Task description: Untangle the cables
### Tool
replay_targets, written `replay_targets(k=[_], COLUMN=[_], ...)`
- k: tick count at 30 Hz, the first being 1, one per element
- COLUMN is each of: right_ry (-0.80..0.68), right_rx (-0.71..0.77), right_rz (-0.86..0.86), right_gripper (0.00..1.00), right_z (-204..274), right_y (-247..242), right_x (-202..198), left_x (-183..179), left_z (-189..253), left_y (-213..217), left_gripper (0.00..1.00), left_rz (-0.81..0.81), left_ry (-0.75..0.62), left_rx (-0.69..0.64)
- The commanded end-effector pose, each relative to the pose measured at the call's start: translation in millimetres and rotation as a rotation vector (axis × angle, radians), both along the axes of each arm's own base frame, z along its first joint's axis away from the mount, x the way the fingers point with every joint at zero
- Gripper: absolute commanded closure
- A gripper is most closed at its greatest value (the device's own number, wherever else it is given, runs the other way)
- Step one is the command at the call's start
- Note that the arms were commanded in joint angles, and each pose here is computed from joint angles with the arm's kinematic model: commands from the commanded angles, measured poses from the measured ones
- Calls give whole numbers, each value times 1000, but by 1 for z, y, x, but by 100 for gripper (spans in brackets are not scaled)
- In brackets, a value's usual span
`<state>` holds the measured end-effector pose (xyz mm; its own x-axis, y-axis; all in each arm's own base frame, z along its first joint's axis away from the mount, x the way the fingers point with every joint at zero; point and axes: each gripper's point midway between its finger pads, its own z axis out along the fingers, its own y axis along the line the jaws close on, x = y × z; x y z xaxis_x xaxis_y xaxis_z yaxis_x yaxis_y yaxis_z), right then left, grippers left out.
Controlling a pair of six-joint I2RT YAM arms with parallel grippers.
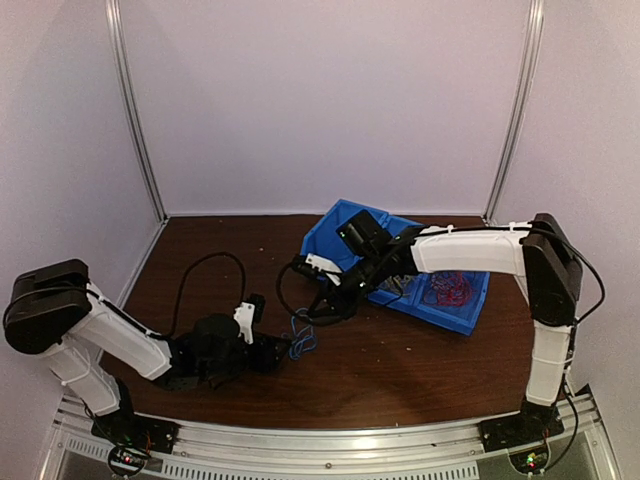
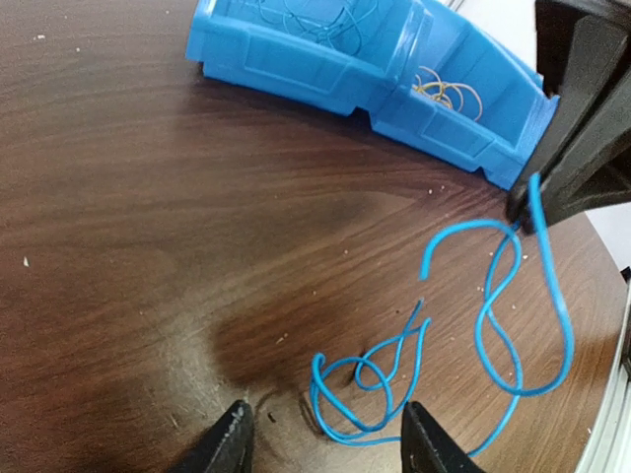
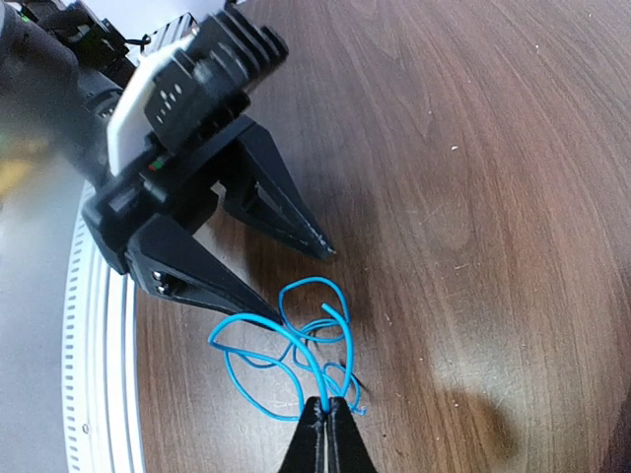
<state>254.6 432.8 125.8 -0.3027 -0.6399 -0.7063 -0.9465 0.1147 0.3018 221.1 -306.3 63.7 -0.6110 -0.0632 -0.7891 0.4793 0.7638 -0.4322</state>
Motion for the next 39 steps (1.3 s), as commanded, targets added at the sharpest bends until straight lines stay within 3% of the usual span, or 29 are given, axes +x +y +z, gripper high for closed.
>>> replay_targets(k=[1,4,10,14,33,37,39], right_ry=[-49,-50,-82,-142,-303,-308,-300], right_rx=[41,46,83,160,374,383,384], right_rz=[-10,-10,9,8,33,34,38], right_gripper=[100,100,100,100,100,100,100], right_z=[25,28,60,115,263,268,266], right_y=[1,1,-1,-3,-10,-10,-9], right_x=[0,0,-2,1,-6,-5,-5], left_x=[1,2,6,6,3,3,1], left_z=[17,14,14,9,19,43,62], left_y=[-23,-29,-27,-18,-1,5,5], left_gripper=[50,55,88,100,100,65,59], left_rz=[-49,-64,-47,-30,-3,12,-12], left_ry=[-26,-29,-52,-46,-85,-168,-240], left_rx=[-115,-116,-137,-148,-193,-268,-319])
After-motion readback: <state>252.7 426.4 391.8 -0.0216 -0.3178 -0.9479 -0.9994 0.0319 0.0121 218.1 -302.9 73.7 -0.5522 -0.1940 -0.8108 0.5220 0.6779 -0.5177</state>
